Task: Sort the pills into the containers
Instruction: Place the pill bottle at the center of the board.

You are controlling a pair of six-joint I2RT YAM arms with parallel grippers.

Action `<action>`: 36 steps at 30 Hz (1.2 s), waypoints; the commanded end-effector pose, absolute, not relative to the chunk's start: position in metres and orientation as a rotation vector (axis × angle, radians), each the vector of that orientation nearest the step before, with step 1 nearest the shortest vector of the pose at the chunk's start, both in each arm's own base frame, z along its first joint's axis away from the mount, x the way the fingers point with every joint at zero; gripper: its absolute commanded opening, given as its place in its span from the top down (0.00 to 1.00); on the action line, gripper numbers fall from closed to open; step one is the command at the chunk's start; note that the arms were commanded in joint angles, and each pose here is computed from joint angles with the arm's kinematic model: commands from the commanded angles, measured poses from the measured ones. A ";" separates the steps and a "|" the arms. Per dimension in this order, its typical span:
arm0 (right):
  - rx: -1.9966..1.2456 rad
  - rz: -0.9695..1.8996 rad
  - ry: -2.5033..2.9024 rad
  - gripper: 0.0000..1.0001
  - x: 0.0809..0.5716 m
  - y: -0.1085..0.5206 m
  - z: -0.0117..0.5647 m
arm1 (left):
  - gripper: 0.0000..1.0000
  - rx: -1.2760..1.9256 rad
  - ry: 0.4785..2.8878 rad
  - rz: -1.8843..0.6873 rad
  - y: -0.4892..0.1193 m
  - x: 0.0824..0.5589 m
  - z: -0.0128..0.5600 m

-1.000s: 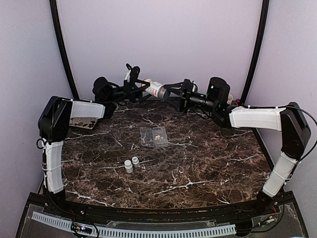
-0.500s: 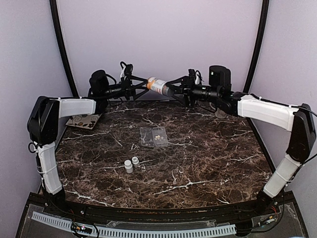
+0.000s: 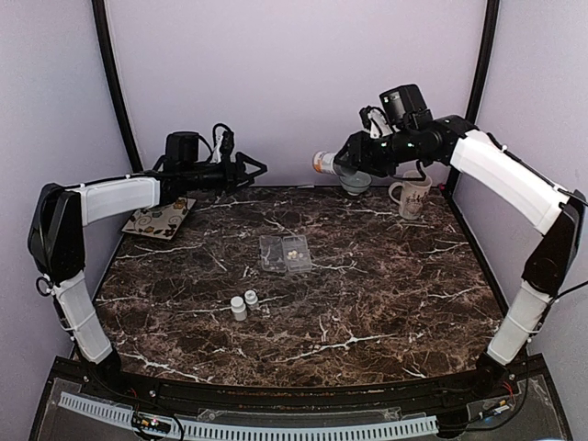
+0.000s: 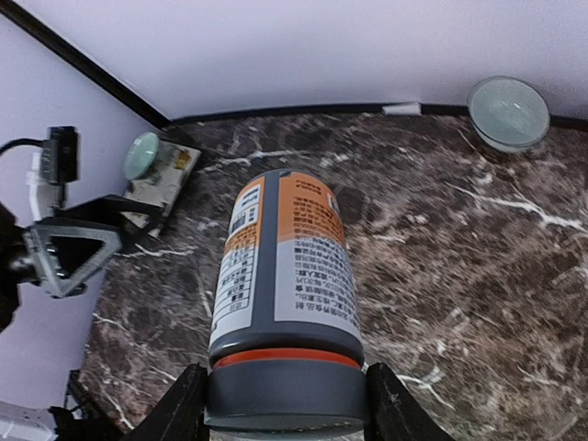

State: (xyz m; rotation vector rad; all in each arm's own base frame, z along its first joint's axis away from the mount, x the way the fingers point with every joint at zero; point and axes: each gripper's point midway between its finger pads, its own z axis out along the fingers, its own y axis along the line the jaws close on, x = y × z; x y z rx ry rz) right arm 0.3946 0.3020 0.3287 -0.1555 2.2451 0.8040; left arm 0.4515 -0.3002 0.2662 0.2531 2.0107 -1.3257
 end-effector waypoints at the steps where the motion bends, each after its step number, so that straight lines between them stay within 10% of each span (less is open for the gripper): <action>1: -0.238 0.408 2.511 0.90 0.379 0.256 0.261 | 0.21 0.223 2.069 -1.152 -0.278 0.443 0.260; 36: -0.198 -0.104 3.181 0.93 0.275 0.157 0.136 | 0.22 0.294 2.167 -0.729 -0.229 0.389 0.231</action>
